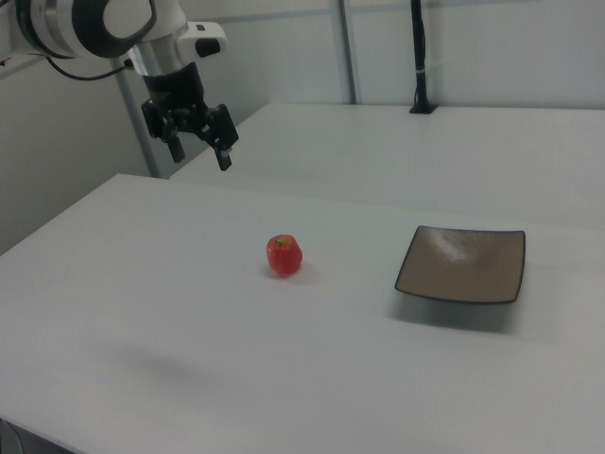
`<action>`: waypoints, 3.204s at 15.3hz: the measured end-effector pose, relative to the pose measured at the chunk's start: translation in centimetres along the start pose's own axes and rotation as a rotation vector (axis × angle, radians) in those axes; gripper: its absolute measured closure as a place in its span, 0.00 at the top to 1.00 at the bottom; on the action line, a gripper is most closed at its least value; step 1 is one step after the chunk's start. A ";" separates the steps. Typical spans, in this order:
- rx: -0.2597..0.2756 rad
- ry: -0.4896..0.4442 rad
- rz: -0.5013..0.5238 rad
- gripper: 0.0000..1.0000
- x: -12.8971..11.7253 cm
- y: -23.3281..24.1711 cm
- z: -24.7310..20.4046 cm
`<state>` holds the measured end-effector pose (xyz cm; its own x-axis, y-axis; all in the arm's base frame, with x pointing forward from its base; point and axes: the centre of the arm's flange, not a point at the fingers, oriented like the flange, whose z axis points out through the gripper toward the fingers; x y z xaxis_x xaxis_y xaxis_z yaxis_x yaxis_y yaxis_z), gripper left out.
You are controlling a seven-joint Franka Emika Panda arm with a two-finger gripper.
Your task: Apples placed on a ceramic plate
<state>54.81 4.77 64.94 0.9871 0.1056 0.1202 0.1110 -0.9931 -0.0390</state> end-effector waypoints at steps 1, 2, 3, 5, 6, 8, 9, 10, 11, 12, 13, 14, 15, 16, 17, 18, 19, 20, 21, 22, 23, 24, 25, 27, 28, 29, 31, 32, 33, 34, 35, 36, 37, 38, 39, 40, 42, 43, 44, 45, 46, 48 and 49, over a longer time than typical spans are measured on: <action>0.001 0.000 -0.005 1.00 0.0 -0.3 0.0; 0.001 0.000 -0.005 1.00 0.0 -0.3 0.0; 0.001 -0.001 -0.004 1.00 0.0 -0.2 0.0; 0.001 -0.002 -0.003 1.00 0.0 -0.2 0.1; 0.001 -0.002 -0.003 1.00 0.0 -0.1 0.1; 0.001 -0.003 -0.003 1.00 0.0 -0.1 0.1; 0.001 -0.003 -0.006 1.00 0.0 -0.1 0.1; 0.001 -0.003 -0.007 1.00 0.0 -0.1 0.1; 0.001 -0.003 -0.009 1.00 0.0 -0.2 0.1; 0.001 -0.003 -0.011 1.00 0.0 -0.2 0.2; 0.001 -0.004 -0.016 1.00 0.0 -0.3 0.2; 0.001 -0.006 -0.027 1.00 0.0 -0.5 0.3; 0.002 -0.009 -0.050 1.00 0.0 -0.7 0.4; 0.003 -0.012 -0.096 1.00 -0.1 -0.8 0.6; 0.004 -0.017 -0.179 1.00 -0.1 -1.0 0.8; 0.004 -0.020 -0.241 1.00 -0.1 -0.9 0.9; 0.005 -0.022 -0.270 1.00 0.0 -0.9 1.0; 0.005 -0.024 -0.290 1.00 0.0 -0.8 1.2; 0.005 -0.026 -0.296 1.00 0.1 -0.8 1.3; 0.006 -0.029 -0.299 1.00 0.1 -0.9 1.5; 0.006 -0.035 -0.301 1.00 0.2 -1.0 1.8; 0.007 -0.043 -0.305 1.00 0.4 -1.2 2.3; 0.008 -0.054 -0.310 1.00 0.6 -1.5 2.9; 0.006 -0.065 -0.313 1.00 1.7 -2.3 4.6; 0.002 -0.053 -0.307 1.00 2.6 -2.8 5.4; -0.002 -0.042 -0.303 1.00 3.6 -3.4 6.2; -0.012 -0.005 -0.296 1.00 5.7 -4.3 7.7; -0.017 0.013 -0.297 1.00 6.8 -4.8 8.7; -0.022 0.029 -0.299 1.00 8.2 -5.4 10.3; -0.028 0.042 -0.295 1.00 9.5 -5.8 12.2; -0.033 0.061 -0.289 1.00 10.5 -6.0 14.0; -0.037 0.076 -0.287 1.00 11.2 -6.0 15.1; -0.041 0.091 -0.287 1.00 11.7 -6.0 16.1; -0.044 0.102 -0.287 1.00 12.3 -6.0 17.3; -0.047 0.111 -0.288 1.00 12.7 -6.0 18.6; -0.050 0.118 -0.289 1.00 13.1 -6.1 19.8; -0.055 0.121 -0.290 1.00 13.7 -6.1 22.4; -0.058 0.123 -0.290 1.00 14.0 -6.0 23.5; -0.060 0.123 -0.290 1.00 14.2 -6.0 24.6; -0.063 0.125 -0.289 1.00 14.3 -5.9 25.6; -0.065 0.127 -0.289 1.00 14.5 -5.8 26.5; -0.070 0.122 -0.290 1.00 14.6 -5.7 28.2; -0.074 0.113 -0.293 1.00 14.6 -5.6 28.9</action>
<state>71.94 13.41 38.28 0.8949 0.3850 0.2256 0.3756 -0.9229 0.0850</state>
